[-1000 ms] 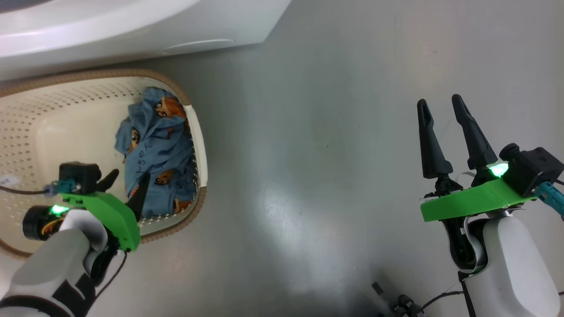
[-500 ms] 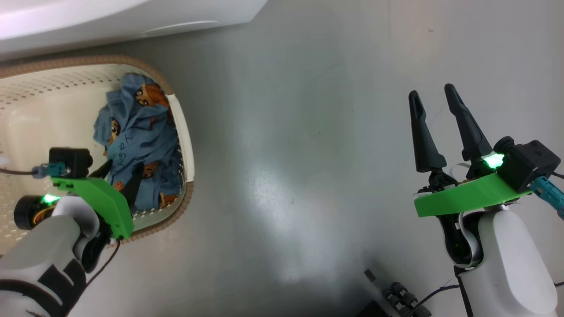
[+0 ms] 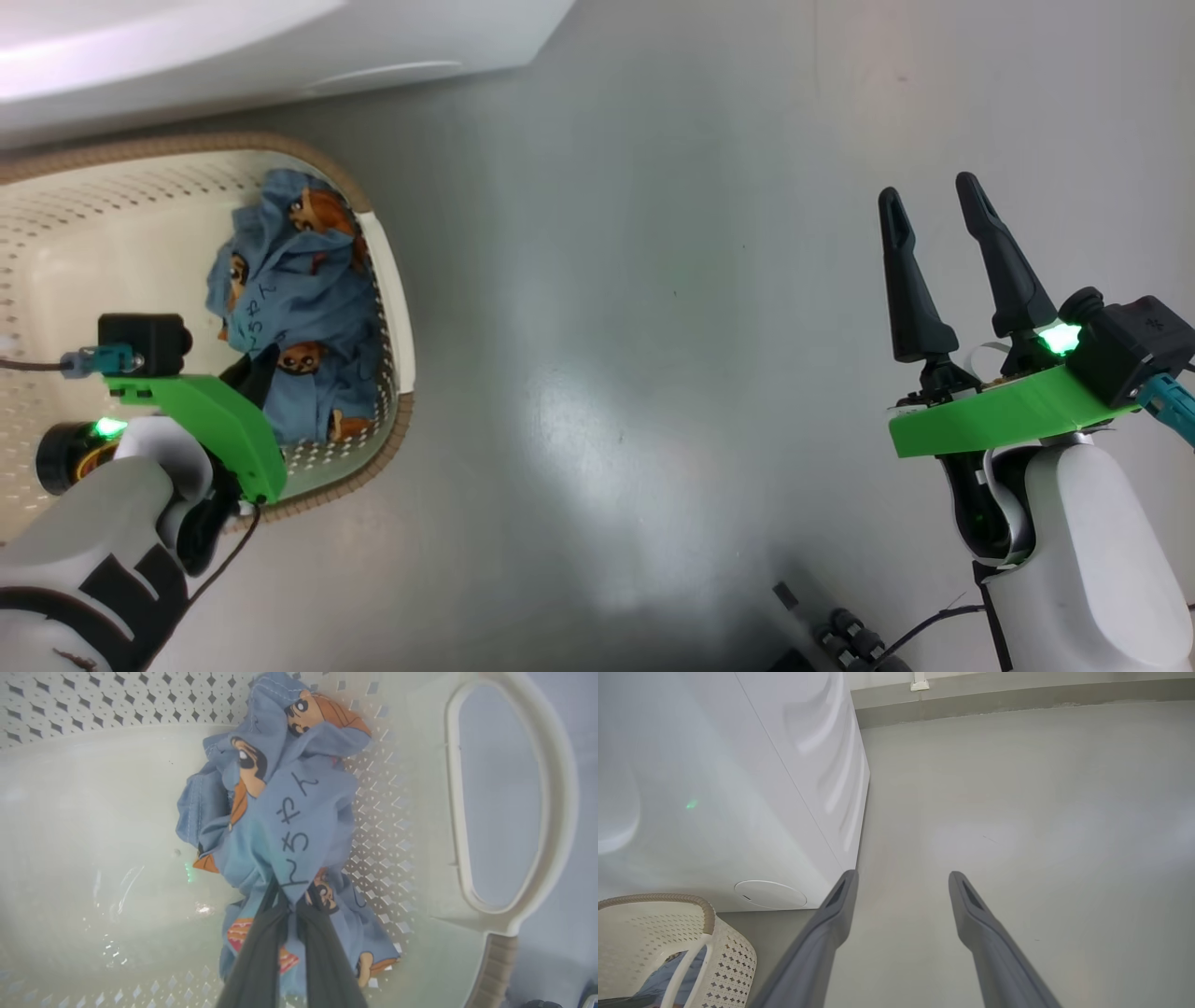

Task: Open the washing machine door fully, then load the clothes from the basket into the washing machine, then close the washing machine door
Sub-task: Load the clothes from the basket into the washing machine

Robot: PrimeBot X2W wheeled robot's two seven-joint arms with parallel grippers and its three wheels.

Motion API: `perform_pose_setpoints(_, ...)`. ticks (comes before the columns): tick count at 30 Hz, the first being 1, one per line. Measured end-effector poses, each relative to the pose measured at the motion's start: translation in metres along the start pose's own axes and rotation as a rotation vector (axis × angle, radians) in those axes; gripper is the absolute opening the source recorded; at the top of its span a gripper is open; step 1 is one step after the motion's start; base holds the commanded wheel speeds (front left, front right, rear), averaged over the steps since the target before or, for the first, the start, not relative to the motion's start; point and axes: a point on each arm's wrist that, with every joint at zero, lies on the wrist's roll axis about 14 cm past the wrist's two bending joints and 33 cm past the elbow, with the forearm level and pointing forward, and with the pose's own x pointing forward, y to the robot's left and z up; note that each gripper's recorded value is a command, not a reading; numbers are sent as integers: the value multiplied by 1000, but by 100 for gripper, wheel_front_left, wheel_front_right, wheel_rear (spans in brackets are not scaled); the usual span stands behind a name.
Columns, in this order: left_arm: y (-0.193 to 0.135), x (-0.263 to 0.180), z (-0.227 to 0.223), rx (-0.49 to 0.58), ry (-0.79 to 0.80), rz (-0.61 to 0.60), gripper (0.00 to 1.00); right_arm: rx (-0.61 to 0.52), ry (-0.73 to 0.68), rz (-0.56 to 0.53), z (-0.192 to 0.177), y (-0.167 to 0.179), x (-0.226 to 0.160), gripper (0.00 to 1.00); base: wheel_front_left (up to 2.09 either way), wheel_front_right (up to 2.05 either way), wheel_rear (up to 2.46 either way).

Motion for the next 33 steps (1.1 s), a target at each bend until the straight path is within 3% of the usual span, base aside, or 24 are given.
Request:
perform_pose_setpoints(19,7,-66,65,-20,-240,91,0,32,-62,21,34,13,-20,100,0,0,0)
perform_pose_setpoints(33,-10,-162,102,53,-521,142,0,48,-102,38,59,19,-63,100,0,0,0)
